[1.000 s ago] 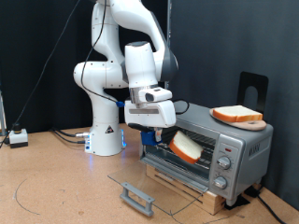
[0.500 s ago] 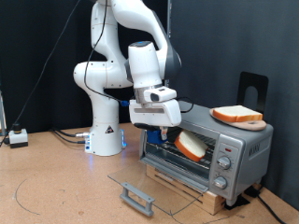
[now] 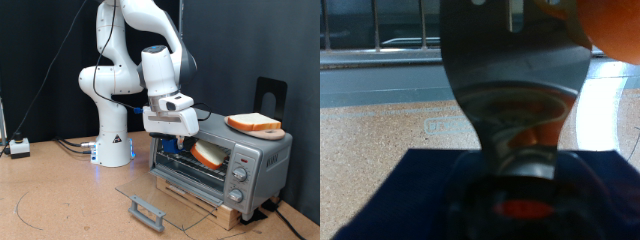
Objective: Make a piece of toast with the oven
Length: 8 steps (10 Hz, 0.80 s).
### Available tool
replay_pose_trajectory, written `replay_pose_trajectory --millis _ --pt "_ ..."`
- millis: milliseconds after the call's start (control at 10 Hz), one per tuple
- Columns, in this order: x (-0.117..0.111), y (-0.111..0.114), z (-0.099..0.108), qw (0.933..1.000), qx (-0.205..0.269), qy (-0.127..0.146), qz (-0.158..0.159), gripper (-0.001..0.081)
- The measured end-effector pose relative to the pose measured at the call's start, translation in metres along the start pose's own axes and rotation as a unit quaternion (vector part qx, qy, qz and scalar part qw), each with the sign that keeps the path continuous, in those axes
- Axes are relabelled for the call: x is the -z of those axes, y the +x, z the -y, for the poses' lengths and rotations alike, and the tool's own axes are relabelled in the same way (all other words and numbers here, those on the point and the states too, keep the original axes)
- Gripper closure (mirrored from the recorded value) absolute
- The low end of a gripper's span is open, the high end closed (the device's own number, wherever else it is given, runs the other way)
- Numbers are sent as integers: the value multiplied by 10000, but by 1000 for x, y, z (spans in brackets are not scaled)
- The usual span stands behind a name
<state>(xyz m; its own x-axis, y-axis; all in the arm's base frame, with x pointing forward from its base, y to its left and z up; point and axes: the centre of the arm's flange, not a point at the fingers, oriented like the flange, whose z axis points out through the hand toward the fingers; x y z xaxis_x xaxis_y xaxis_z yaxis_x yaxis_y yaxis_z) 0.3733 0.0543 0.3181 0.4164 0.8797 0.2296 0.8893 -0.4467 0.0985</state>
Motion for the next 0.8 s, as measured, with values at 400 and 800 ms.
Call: replay_pose_trajectory --millis 400,800 --pt "4 -23 -16 9994 -98 -129 292 407" --pt "6 -44 -26 9990 -186 -150 368 407"
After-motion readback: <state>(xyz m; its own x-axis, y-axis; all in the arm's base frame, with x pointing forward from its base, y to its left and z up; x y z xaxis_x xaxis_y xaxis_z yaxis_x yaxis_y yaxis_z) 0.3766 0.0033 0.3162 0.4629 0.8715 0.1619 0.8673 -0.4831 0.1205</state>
